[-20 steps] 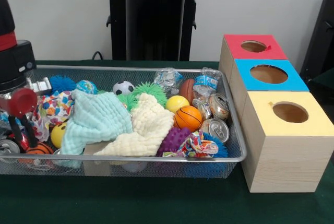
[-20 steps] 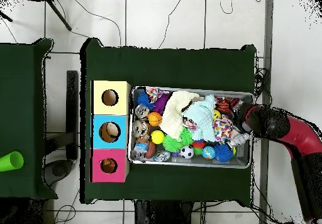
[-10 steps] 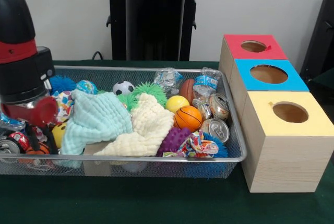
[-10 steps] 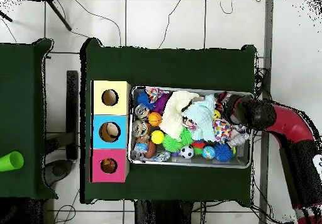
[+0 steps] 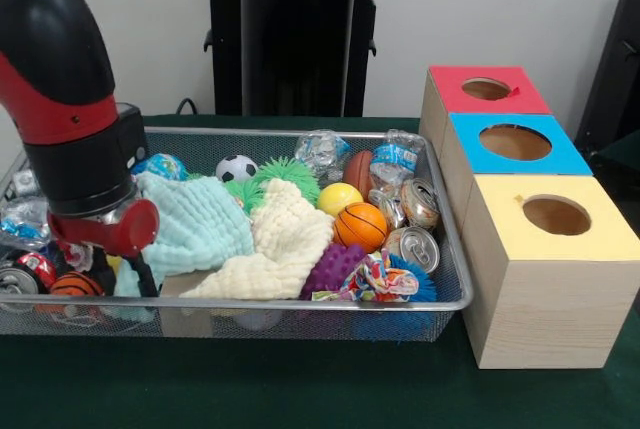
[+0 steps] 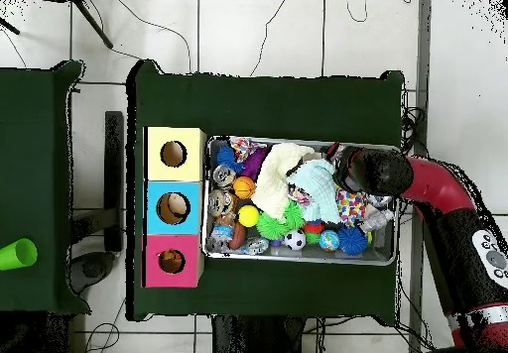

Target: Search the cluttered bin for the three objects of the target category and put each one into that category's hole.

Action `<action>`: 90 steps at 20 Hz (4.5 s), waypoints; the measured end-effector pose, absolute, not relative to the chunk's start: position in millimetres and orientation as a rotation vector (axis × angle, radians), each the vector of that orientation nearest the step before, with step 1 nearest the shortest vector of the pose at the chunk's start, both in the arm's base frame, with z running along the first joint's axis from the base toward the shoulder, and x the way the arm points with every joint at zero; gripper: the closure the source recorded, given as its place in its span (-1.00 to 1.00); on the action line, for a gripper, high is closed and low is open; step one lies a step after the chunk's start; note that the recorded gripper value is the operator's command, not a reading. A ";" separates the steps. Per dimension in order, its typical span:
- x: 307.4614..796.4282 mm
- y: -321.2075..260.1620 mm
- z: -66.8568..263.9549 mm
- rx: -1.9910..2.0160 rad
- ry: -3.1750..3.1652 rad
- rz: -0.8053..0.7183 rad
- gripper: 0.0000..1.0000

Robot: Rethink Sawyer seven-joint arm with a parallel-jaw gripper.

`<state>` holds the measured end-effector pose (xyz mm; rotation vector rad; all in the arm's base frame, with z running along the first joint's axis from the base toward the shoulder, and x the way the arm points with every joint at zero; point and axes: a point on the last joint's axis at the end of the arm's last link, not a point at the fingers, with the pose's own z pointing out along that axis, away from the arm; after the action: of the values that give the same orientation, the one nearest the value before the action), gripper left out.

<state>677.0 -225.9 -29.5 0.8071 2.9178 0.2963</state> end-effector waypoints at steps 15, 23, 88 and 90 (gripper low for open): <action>667.1 -256.9 -39.1 0.920 2.888 0.365 -1.00; 657.4 -262.9 -15.5 0.892 2.895 0.333 -1.00; 625.6 -279.8 -36.1 0.773 2.809 0.239 -1.00; 627.3 -271.0 -38.9 0.756 2.819 0.241 -1.00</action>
<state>627.3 -271.0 -38.9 0.7561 2.8190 0.2406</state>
